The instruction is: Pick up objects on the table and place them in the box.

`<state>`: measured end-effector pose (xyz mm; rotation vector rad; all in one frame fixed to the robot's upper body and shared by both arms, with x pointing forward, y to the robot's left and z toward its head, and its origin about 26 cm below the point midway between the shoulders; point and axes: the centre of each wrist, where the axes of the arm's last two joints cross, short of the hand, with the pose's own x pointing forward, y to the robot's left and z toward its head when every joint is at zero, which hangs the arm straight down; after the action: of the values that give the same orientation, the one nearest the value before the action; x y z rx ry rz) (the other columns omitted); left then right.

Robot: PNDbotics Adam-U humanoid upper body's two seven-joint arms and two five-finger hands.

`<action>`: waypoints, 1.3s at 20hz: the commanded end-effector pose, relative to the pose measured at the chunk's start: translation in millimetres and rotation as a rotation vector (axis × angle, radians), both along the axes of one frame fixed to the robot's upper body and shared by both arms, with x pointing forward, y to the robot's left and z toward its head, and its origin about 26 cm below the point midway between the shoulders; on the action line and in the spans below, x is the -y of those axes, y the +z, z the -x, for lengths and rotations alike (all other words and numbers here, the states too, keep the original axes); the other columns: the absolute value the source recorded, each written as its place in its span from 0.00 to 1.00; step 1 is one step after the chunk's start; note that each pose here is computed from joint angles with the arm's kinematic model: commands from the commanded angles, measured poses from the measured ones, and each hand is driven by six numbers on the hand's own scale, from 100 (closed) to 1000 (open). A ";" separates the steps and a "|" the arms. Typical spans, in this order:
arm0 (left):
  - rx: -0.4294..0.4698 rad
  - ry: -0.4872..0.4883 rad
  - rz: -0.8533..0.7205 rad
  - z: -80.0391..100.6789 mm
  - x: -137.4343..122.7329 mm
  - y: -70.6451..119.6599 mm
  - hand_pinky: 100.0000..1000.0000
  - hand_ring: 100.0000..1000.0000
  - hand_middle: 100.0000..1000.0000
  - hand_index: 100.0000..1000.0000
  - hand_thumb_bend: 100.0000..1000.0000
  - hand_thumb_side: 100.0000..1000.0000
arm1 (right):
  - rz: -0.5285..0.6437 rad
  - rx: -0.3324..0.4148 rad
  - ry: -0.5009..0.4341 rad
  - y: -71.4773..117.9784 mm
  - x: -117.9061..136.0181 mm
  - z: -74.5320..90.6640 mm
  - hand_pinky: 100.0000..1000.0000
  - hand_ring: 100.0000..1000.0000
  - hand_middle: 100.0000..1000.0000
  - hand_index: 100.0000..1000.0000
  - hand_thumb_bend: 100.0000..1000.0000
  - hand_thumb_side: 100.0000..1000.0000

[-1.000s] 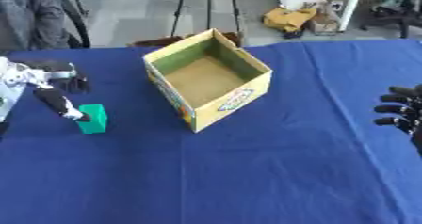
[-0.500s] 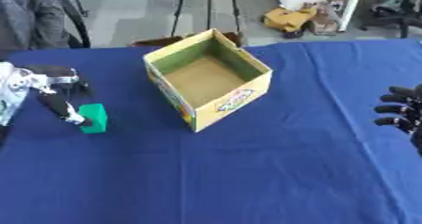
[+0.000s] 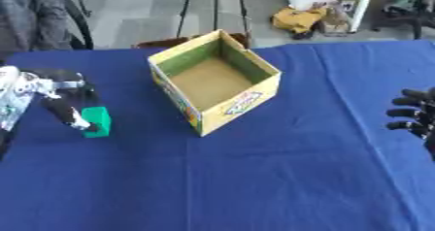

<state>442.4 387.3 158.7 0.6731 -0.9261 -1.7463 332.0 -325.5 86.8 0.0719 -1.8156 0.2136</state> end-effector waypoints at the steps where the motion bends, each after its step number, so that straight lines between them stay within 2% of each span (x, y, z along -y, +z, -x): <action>1: -0.026 -0.054 -0.045 -1.0 -2.5 10.5 0.64 0.59 0.56 0.73 0.54 0.40 | 0.034 0.023 -0.005 9.3 6.0 -0.9 0.57 0.66 0.66 0.80 0.00 0.89; 8: -0.029 -0.052 -0.058 -1.7 -1.2 6.1 0.63 0.58 0.54 0.72 0.53 0.37 | 0.033 0.024 -0.004 9.4 5.7 -1.1 0.57 0.66 0.66 0.80 0.00 0.89; 14: -0.015 -0.039 -0.057 -2.2 -1.3 0.8 0.60 0.55 0.51 0.70 0.51 0.31 | 0.033 0.025 -0.003 9.7 5.4 -1.4 0.57 0.66 0.66 0.80 0.00 0.89; 20: -0.003 -0.022 -0.075 -2.4 -3.6 -1.4 0.54 0.50 0.46 0.67 0.49 0.21 | 0.033 0.025 -0.003 9.7 5.4 -1.4 0.57 0.66 0.66 0.80 0.00 0.89; 26: 0.032 0.006 -0.065 -1.7 -6.7 -6.8 0.44 0.41 0.38 0.58 0.41 0.04 | 0.032 0.025 -0.001 9.7 5.0 -1.7 0.57 0.66 0.66 0.80 0.00 0.89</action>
<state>443.7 388.2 141.2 0.7099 -0.8861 -1.7790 332.0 -325.5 86.8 0.0747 -1.8144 0.2174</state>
